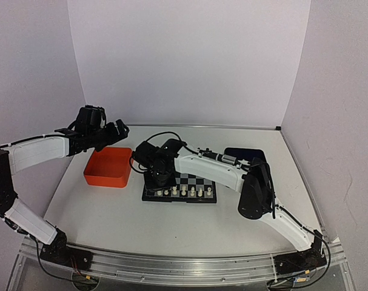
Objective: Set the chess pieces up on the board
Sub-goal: Place the chess piece on the chessboard.
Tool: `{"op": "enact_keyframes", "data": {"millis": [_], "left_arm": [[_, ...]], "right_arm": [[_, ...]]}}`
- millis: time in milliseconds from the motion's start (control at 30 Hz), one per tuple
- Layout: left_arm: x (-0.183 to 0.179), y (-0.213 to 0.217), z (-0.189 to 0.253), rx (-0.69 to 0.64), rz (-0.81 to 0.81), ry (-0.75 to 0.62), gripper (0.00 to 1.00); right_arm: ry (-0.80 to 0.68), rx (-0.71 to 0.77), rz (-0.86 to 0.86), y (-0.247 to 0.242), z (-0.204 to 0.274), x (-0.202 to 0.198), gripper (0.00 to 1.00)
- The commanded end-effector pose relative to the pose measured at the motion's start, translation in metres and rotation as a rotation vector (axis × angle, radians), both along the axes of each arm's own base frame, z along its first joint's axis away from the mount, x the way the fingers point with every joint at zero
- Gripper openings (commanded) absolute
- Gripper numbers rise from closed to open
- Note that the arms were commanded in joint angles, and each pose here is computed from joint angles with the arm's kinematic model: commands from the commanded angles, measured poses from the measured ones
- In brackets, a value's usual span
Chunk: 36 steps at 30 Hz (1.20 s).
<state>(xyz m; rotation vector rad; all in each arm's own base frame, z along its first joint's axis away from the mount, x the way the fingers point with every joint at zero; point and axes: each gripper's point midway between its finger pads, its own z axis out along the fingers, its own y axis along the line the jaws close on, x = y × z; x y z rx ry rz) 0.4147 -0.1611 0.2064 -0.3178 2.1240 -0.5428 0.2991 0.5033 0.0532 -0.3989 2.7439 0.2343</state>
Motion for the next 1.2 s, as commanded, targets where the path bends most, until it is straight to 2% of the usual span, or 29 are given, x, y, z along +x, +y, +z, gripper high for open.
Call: {"op": "enact_keyframes", "data": {"millis": [0,200,467,567,700,933,1167], "left_arm": [[-0.001,0.002,0.020,-0.015,-0.007,-0.058,1.00],[-0.001,0.002,0.022,-0.015,-0.008,-0.065,1.00],[-0.002,0.002,0.030,-0.018,-0.009,-0.084,1.00],[-0.002,0.004,0.035,-0.014,-0.002,-0.098,1.00],[-0.004,0.007,0.049,-0.011,0.004,-0.131,1.00],[-0.006,0.009,0.071,-0.005,0.000,-0.188,1.00],[0.002,-0.004,0.089,0.002,-0.066,-0.240,1.00]], "right_arm": [[-0.014,0.019,0.014,0.007,0.007,0.000,0.22],[-0.055,0.019,0.016,0.006,0.015,0.006,0.25],[-0.157,0.059,0.031,0.008,0.051,0.025,0.31],[-0.191,0.090,0.026,0.006,0.072,0.035,0.37],[-0.237,0.124,0.014,-0.005,0.102,0.049,0.51],[-0.307,0.130,0.005,-0.039,0.145,0.074,0.68],[-0.320,0.087,-0.040,-0.103,0.166,0.104,0.78]]}}
